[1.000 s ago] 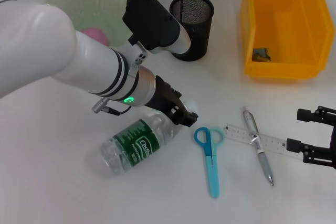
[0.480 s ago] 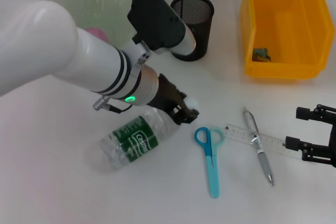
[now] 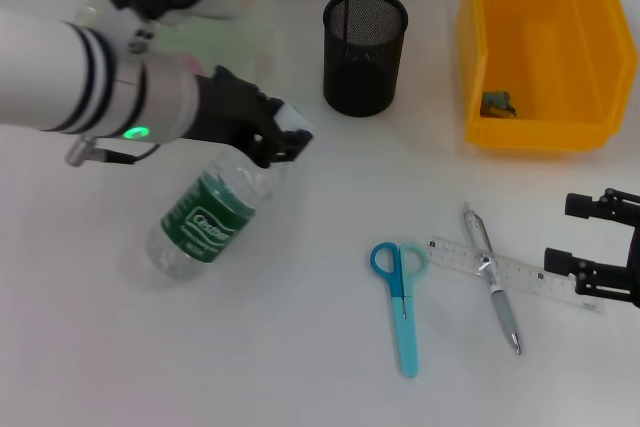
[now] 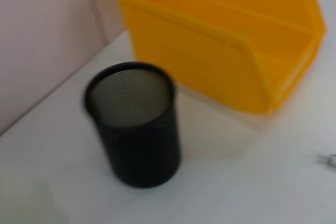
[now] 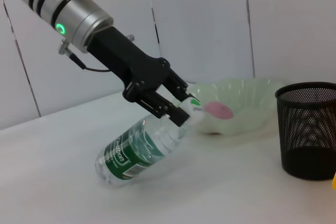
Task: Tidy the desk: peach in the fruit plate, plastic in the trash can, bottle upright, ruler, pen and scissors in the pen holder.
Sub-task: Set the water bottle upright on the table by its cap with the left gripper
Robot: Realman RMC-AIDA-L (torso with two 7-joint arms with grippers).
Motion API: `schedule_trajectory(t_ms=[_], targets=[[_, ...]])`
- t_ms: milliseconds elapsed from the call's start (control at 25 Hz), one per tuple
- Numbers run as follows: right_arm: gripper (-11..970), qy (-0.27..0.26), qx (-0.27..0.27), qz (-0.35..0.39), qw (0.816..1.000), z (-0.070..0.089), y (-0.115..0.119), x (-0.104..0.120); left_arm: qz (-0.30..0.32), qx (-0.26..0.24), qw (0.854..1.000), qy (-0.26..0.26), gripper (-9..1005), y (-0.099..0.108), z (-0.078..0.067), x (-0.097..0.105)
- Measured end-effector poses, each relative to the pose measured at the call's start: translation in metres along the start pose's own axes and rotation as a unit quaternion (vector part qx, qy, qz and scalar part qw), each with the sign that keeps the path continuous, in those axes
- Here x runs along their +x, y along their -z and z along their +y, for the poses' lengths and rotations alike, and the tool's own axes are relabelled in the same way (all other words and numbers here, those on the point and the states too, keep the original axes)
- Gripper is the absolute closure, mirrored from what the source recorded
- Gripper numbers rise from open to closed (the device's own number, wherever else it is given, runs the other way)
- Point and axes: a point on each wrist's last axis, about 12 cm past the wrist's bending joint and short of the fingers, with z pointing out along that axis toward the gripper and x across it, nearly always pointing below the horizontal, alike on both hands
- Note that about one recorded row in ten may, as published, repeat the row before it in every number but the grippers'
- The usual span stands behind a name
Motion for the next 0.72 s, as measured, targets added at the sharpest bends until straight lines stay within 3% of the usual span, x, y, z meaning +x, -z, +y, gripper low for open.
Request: schedule_trajectory(t_ms=[40, 280, 720], targets=[[190, 0.0, -0.001, -0.001, 1.0, -0.001, -0.001, -0.002, -0.004, -0.01, 1.0, 0.013, 555, 0.008, 0.008, 0.008], [190, 0.005, -0.004, -0.003, 1.0, -0.004, -0.005, -0.006, -0.01, -0.026, 0.999, 0.034, 556, 0.021, 0.013, 0.022], [190, 0.004, -0.007, -0.005, 1.0, -0.006, -0.007, -0.009, -0.047, -0.053, 0.996, 0.047, 557, 0.049, 0.015, 0.028]])
